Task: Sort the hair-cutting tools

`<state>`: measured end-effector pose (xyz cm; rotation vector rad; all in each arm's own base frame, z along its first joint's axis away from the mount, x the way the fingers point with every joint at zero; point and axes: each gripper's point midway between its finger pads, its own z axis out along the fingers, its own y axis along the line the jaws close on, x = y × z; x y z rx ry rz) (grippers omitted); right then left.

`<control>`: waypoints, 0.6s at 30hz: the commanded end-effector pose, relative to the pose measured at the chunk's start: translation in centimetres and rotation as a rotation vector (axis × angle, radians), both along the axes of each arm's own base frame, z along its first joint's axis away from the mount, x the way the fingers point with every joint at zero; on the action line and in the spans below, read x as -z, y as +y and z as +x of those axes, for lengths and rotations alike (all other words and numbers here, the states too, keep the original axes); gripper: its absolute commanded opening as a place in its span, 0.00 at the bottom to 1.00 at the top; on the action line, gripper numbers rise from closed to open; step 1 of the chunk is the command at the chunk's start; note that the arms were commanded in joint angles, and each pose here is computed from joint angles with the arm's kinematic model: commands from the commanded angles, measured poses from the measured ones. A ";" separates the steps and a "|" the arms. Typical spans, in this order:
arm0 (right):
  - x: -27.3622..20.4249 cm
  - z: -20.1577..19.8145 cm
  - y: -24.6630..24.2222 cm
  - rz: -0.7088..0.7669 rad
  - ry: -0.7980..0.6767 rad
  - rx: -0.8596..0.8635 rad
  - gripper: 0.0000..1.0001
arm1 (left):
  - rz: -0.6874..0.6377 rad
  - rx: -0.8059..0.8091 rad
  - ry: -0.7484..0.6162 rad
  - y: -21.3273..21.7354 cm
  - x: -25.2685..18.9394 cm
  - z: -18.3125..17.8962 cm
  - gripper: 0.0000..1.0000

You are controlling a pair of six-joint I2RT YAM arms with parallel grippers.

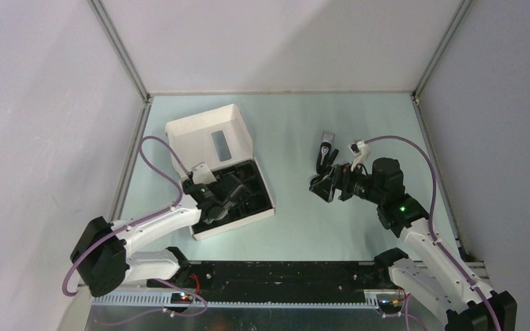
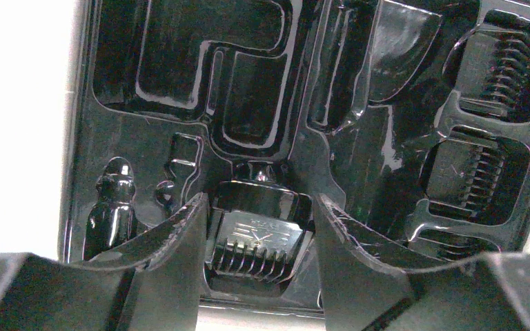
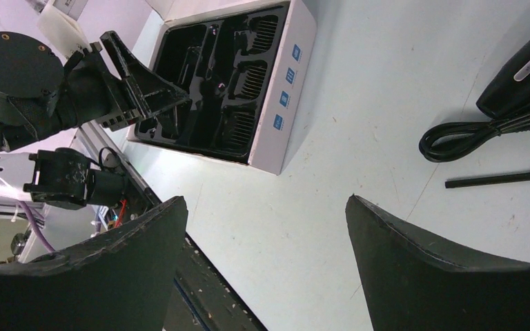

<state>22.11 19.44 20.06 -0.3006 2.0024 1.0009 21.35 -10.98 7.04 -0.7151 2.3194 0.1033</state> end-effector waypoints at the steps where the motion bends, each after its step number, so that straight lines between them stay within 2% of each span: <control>1: -1.1 0.0 0.2 0.035 -0.038 -0.011 0.89 | 0.016 -0.026 -0.061 0.1 -1.3 0.9 0.44; 4: -1.1 0.0 0.2 0.036 -0.037 -0.012 0.89 | 0.013 -0.029 -0.059 0.2 -1.3 0.8 0.52; 6: -1.1 0.0 0.2 0.037 -0.037 -0.012 0.89 | 0.011 -0.030 -0.058 0.2 -1.3 0.8 0.53; 14: -1.1 -0.1 0.2 0.041 -0.032 -0.017 0.89 | -0.008 -0.027 -0.055 0.0 -1.5 0.7 0.75; 18: -1.2 -0.1 0.2 0.043 -0.032 -0.018 0.89 | -0.019 -0.027 -0.065 0.0 -2.1 0.6 0.76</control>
